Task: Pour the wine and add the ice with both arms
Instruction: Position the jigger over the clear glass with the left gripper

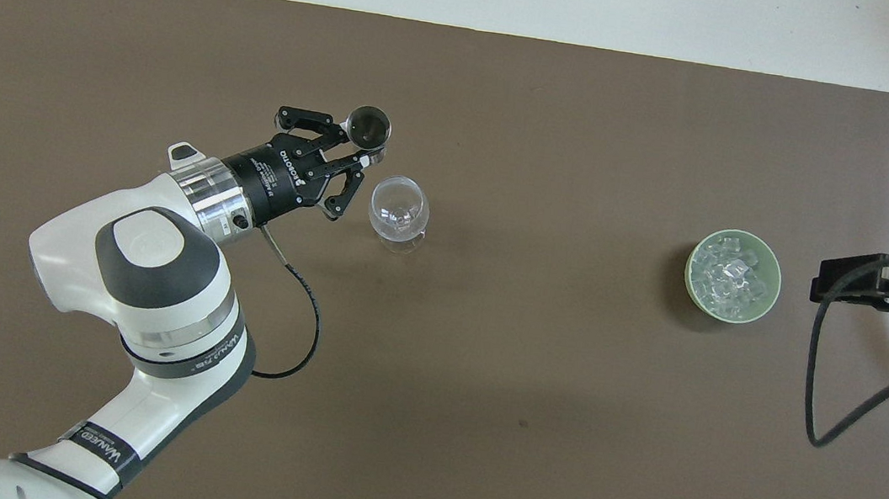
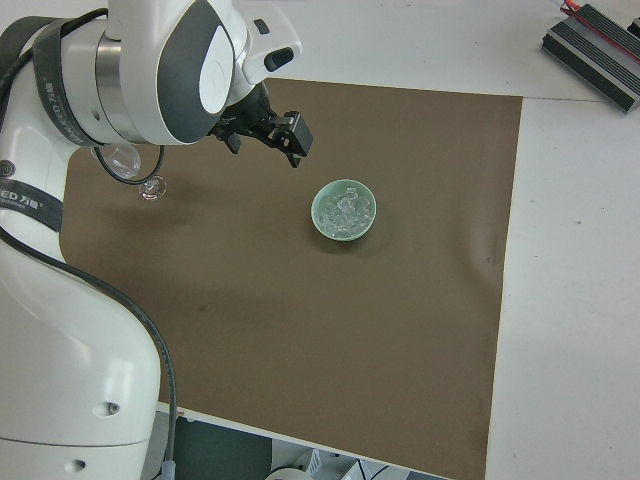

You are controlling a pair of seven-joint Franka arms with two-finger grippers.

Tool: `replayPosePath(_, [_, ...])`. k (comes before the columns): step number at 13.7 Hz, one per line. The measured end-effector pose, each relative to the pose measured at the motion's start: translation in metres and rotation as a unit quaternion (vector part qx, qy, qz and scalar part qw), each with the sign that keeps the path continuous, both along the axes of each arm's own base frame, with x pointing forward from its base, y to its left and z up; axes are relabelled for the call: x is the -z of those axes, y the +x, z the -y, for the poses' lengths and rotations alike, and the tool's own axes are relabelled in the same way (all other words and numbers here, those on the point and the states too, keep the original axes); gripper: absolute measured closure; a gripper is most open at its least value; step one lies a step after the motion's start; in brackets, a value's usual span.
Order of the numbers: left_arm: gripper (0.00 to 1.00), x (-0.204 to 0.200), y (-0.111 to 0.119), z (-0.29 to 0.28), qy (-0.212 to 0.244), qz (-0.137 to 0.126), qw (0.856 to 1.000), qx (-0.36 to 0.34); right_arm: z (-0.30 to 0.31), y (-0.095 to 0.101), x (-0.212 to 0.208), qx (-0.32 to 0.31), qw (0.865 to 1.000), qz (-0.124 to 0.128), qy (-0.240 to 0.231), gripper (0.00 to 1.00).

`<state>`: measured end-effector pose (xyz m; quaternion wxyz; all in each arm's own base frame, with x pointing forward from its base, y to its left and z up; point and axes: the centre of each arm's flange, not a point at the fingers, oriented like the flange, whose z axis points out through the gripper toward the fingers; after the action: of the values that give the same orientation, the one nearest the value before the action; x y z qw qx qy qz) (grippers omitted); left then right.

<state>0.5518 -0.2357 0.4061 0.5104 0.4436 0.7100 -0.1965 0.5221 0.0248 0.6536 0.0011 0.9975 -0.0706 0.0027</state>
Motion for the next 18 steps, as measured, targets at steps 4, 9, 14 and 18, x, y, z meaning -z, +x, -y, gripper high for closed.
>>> replayPosePath(4, [0.78,-0.001,0.0,0.002,0.02,0.028,0.999,0.016,0.0,0.0,0.0,0.0,1.0,0.0,0.0,0.0])
replayPosePath(9, [0.78,-0.001,-0.004,0.01,0.044,0.061,0.996,0.041,0.0,0.0,0.0,0.0,1.0,0.0,0.0,0.0])
replayPosePath(14, [0.78,-0.001,-0.005,0.013,0.067,0.093,0.992,0.061,0.0,0.0,0.0,0.0,1.0,0.0,0.0,0.0])
replayPosePath(18, [0.78,-0.001,-0.005,0.013,0.085,0.118,0.987,0.075,0.0,0.0,0.0,0.0,1.0,0.0,0.0,0.0])
